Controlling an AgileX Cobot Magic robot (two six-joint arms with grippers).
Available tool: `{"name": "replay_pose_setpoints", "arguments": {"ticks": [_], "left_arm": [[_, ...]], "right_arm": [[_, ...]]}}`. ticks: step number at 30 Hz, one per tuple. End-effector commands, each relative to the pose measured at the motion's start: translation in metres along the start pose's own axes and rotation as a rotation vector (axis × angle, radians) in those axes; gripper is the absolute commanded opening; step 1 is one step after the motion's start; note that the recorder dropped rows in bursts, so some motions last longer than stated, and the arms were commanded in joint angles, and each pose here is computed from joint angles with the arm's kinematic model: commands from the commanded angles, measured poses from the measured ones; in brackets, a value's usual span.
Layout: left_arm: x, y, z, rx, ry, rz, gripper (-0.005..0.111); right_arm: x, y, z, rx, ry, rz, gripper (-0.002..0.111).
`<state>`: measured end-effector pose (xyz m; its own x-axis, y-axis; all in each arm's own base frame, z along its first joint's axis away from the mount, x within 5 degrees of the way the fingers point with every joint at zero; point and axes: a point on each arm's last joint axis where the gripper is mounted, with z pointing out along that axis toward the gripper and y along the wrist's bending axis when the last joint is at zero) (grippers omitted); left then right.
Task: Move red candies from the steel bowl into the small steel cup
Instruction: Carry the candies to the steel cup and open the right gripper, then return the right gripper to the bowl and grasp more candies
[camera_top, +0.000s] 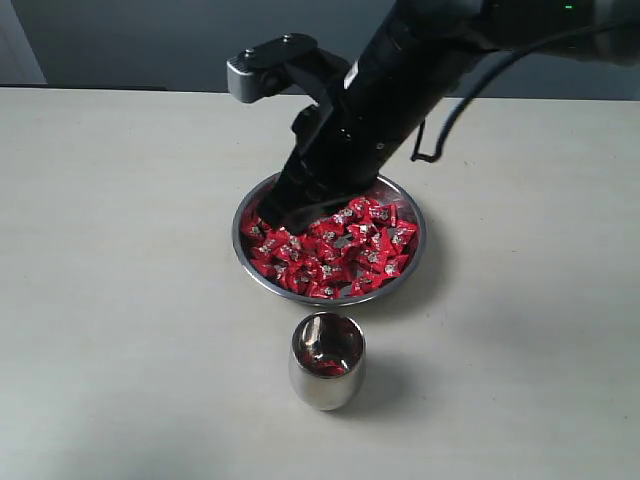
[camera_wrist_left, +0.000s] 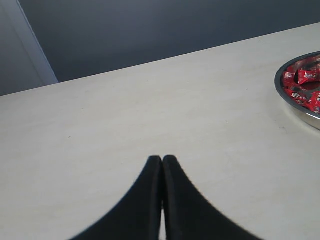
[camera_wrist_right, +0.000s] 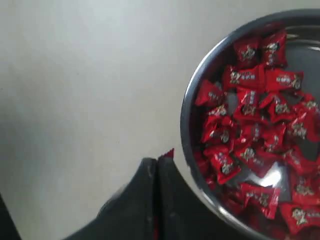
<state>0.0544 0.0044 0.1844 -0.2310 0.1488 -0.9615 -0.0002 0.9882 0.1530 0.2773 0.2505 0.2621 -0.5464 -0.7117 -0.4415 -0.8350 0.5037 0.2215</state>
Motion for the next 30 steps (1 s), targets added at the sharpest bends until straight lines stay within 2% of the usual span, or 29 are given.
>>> {"name": "replay_pose_setpoints", "arguments": {"ticks": [1,9,16,17,20,23,25,27,28,30], "left_arm": [[-0.001,0.000,0.000,-0.001,-0.012,-0.003,0.000],[-0.001,0.000,0.000,-0.001,-0.012,-0.003,0.000],[-0.001,0.000,0.000,-0.001,-0.012,-0.003,0.000],[-0.001,0.000,0.000,-0.001,-0.012,-0.003,0.000],[-0.001,0.000,0.000,-0.001,-0.012,-0.003,0.000],[-0.001,0.000,0.000,-0.001,-0.012,-0.003,0.000],[-0.001,0.000,0.000,-0.001,-0.012,-0.003,0.000],[-0.001,0.000,0.000,-0.001,-0.012,-0.003,0.000],[-0.001,0.000,0.000,-0.001,-0.012,-0.003,0.000],[-0.001,0.000,0.000,-0.001,-0.012,-0.003,0.000]], "right_arm": [[0.025,0.013,-0.013,-0.010,0.014,0.018,-0.001],[0.053,0.010,0.017,-0.050,0.087,0.104,-0.001],[0.060,0.007,0.032,-0.077,0.158,0.113,0.000],[0.061,0.007,0.034,-0.085,0.169,0.103,0.005],[0.061,0.007,0.034,-0.085,0.169,0.097,0.028],[0.061,0.006,0.034,-0.081,0.163,0.097,0.028],[0.054,0.001,0.033,-0.022,0.105,0.076,0.028],[0.040,-0.010,0.029,0.092,-0.007,0.061,0.028],[0.027,-0.019,0.027,0.189,-0.136,0.085,0.028],[0.016,-0.030,0.026,0.286,-0.276,0.117,0.028]]}}
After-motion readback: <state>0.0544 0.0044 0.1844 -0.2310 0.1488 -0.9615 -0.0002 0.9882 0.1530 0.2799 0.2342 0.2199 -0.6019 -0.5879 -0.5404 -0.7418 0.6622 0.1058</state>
